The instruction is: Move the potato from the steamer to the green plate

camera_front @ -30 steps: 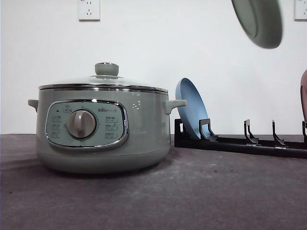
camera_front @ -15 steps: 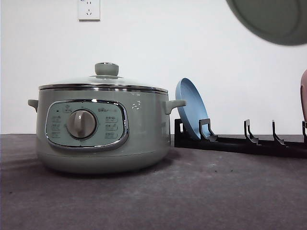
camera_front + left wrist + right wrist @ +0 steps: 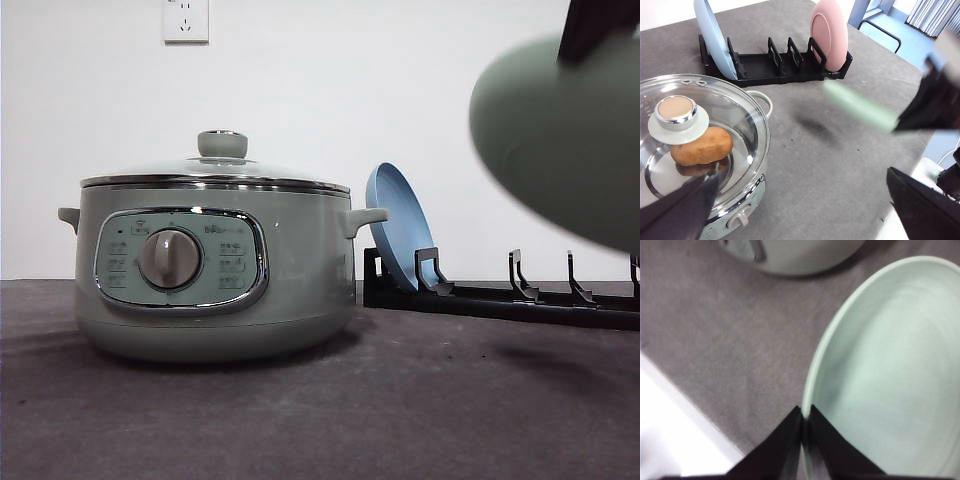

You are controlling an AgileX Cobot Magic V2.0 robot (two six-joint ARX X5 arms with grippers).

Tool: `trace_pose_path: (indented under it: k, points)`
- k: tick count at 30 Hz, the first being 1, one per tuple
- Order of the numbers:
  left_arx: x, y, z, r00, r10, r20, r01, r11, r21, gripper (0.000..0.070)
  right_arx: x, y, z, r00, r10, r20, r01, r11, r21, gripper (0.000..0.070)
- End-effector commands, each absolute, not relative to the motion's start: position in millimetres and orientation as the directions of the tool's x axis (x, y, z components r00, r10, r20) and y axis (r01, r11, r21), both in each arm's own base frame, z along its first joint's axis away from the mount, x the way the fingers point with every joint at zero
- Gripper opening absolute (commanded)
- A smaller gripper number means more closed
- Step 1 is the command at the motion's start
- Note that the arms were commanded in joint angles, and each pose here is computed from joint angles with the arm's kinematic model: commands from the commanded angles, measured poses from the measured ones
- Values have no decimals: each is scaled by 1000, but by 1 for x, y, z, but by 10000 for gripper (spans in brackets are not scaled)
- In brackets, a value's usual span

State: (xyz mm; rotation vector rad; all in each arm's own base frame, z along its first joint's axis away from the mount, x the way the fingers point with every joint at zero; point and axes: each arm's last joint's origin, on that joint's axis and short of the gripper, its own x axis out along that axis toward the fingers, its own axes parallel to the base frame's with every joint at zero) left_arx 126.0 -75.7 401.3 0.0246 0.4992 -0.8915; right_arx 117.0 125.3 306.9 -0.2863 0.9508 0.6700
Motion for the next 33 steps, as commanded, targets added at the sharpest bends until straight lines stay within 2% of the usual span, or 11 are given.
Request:
trace_pose_path:
  k: [1,8,12,20,27,33]
  points:
    - [126,-77,407,523,-749,-407,761,625,-173,700,118,133,299,418,375,-828,-618,785,43,6]
    - [126,-77,407,523,-749,-407,761,625,-173,700,116,152,258,408,242,-880,-609,790,-66,6]
    - [126,-77,407,523,-749,-407,761,625,-173,700,115,164,241,383,231,-894,-638,766,-76,6]
    - [126,-77,407,523,-749,-407,761,625,-172,700,116,193,217,410,178,-895,-667,727,-161,6]
    - [126,-77,407,523,-749,-407,761,625,-172,700,111,213,190,379,94,-921,-706,673,-222,6]
    - [126,-77,407,523,-749,-407,761,625,-172,700,109,220,173,355,35,-934,-708,663,-245,13]
